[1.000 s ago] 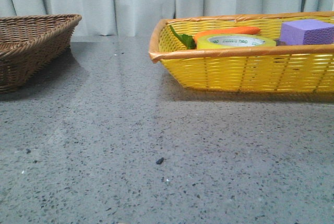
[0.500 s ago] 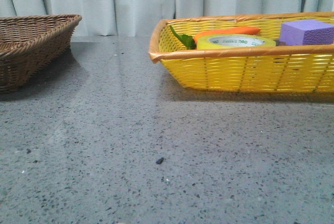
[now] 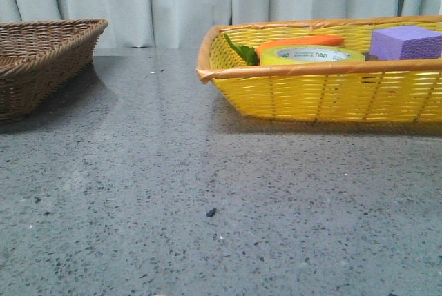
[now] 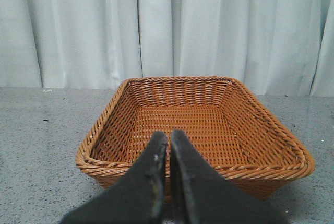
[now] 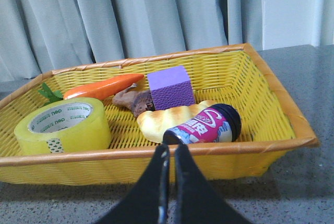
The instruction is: Transfer tape with both arms
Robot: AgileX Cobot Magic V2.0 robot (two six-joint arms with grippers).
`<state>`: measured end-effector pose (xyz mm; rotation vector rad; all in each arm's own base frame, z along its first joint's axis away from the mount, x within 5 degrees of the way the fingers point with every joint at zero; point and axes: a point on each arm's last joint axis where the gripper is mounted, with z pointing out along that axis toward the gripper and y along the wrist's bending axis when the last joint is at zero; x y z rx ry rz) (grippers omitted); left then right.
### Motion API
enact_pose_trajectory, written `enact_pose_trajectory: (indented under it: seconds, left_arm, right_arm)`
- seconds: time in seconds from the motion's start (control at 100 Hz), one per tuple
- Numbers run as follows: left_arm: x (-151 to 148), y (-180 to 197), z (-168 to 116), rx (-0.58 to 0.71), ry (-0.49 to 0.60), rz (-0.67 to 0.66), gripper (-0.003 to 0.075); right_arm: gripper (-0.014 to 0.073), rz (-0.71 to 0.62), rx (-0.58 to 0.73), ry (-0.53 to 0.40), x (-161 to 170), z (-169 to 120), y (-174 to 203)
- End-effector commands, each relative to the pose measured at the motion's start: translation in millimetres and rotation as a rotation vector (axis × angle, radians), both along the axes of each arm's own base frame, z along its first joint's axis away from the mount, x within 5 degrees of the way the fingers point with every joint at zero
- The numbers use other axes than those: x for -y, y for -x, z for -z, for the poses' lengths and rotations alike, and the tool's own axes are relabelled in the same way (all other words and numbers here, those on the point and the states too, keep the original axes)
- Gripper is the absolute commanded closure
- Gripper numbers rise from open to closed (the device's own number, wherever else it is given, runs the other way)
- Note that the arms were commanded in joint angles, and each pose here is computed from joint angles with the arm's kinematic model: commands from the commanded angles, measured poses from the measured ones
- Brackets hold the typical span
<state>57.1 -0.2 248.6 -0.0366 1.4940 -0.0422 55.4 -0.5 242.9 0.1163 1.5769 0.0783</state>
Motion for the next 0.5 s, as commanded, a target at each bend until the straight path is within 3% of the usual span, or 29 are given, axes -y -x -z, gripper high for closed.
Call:
enact_pose_trajectory:
  seconds: [0.0, 0.49]
  left_arm:
    - [-0.5, 0.6, -17.5, 0.095, 0.015, -0.004, 0.0741]
    - [-0.5, 0.6, -17.5, 0.095, 0.015, -0.004, 0.0741]
  right_arm:
    - [0.0651, 0.011, 0.085, 0.006, 0.9, -17.6, 0.2]
    - [0.0651, 0.01, 0.079, 0.006, 0.8, -17.1, -0.1]
